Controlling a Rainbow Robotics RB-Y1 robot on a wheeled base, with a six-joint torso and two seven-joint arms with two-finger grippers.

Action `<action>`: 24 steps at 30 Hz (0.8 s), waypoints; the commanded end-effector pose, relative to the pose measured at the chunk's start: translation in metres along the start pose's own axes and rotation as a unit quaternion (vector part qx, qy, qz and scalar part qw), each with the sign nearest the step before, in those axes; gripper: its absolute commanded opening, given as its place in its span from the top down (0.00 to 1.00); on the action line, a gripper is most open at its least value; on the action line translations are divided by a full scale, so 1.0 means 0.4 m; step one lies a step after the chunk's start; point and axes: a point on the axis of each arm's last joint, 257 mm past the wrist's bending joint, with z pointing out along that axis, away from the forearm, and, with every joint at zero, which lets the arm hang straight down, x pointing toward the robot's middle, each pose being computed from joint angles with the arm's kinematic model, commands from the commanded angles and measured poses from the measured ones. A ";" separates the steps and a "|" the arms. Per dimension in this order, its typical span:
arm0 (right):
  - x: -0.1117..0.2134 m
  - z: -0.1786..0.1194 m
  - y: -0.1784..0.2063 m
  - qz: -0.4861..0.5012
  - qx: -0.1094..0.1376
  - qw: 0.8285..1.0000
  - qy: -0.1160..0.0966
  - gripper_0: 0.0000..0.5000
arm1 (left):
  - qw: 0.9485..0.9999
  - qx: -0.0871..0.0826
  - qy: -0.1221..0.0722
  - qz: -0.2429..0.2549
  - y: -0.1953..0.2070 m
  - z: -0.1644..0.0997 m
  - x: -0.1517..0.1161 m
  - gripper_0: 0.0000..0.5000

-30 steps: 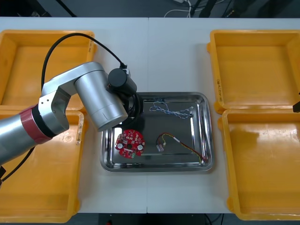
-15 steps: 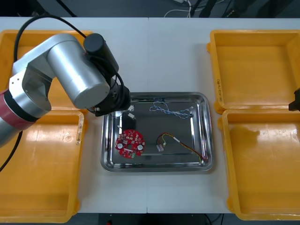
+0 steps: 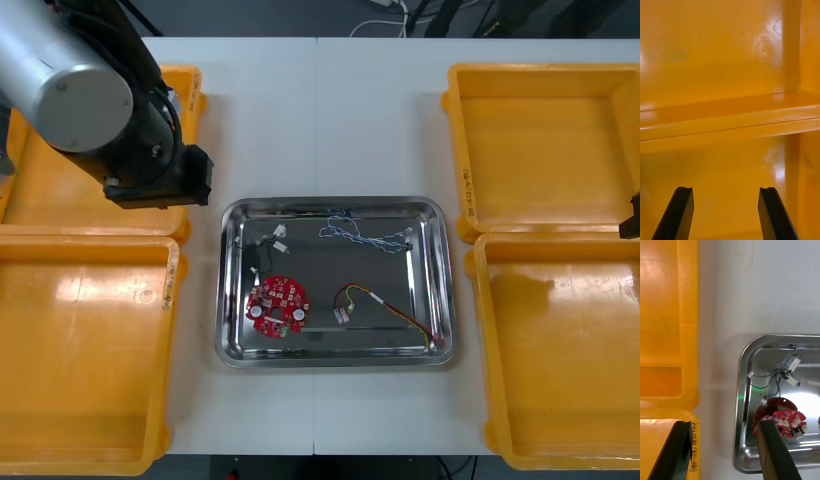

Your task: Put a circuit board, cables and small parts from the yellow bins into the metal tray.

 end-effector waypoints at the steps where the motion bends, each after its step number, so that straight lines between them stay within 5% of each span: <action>1: -0.011 -0.019 0.013 -0.008 -0.012 1.000 -0.012 0.00 | 1.000 -0.010 -0.022 0.016 0.063 -0.096 -0.046 0.00; 20: 0.050 0.017 0.038 -0.025 -0.031 0.999 0.015 0.00 | 0.999 -0.032 -0.007 0.032 0.276 -0.170 0.010 0.00; 24: 0.057 0.015 0.039 -0.031 -0.031 0.999 0.019 0.00 | 0.999 -0.030 -0.018 0.031 0.301 -0.184 0.019 0.00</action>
